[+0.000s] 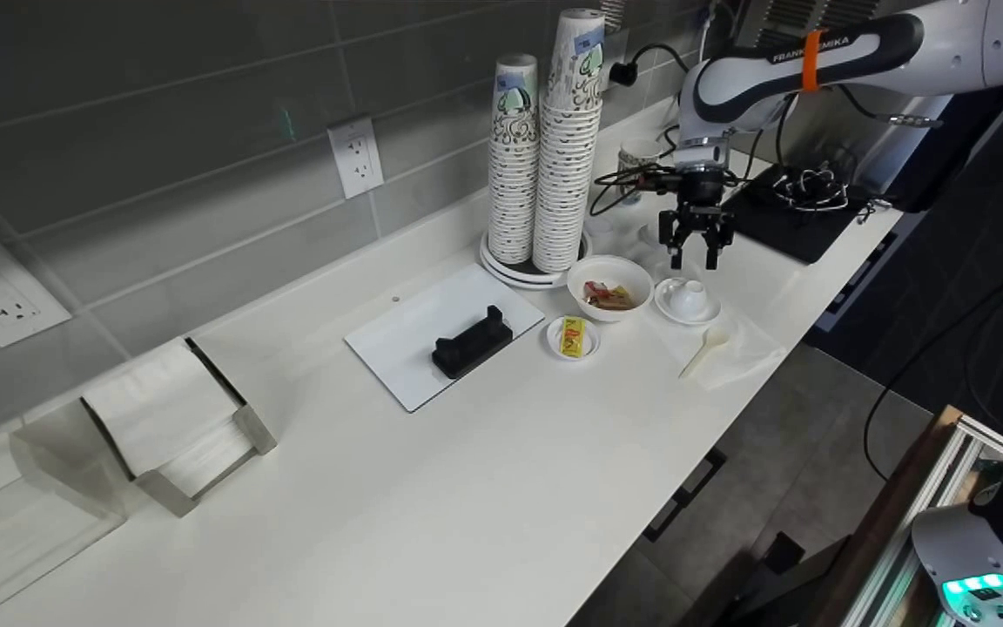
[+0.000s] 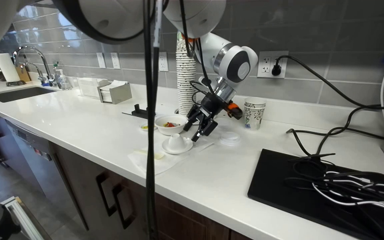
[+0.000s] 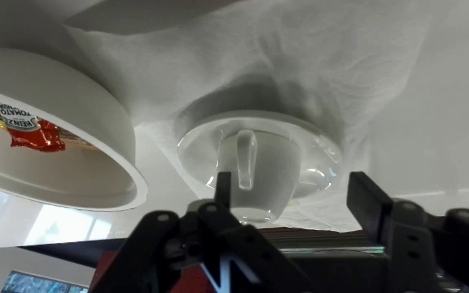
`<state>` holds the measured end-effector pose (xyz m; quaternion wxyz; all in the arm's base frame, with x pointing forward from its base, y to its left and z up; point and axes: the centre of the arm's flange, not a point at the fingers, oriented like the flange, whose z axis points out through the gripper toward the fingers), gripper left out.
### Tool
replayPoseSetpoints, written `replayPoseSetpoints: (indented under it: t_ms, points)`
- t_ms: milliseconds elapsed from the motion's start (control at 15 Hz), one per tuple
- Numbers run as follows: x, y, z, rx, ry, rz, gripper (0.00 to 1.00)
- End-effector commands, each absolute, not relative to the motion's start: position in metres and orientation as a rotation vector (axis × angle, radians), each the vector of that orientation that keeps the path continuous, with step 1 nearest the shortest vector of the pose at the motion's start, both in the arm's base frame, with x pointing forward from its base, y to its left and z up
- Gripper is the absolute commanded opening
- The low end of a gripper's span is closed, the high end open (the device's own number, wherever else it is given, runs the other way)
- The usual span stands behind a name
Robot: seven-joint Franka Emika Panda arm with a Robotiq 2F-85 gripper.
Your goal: Remove the mug from the plate and then put it on the counter
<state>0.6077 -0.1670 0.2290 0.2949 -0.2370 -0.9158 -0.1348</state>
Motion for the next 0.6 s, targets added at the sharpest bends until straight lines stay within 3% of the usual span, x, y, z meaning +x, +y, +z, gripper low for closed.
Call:
replayPoseSetpoints:
  t_ms: [0, 67, 333, 533]
  points:
    - [0.622, -0.163, 0.216, -0.632, -2.434, -0.393, 0.71]
    - [0.623, -0.161, 0.213, -0.633, -2.432, -0.391, 0.68]
    - [0.629, -0.152, 0.205, -0.645, -2.438, -0.399, 0.71]
    - [0.632, -0.148, 0.201, -0.653, -2.428, -0.404, 0.62]
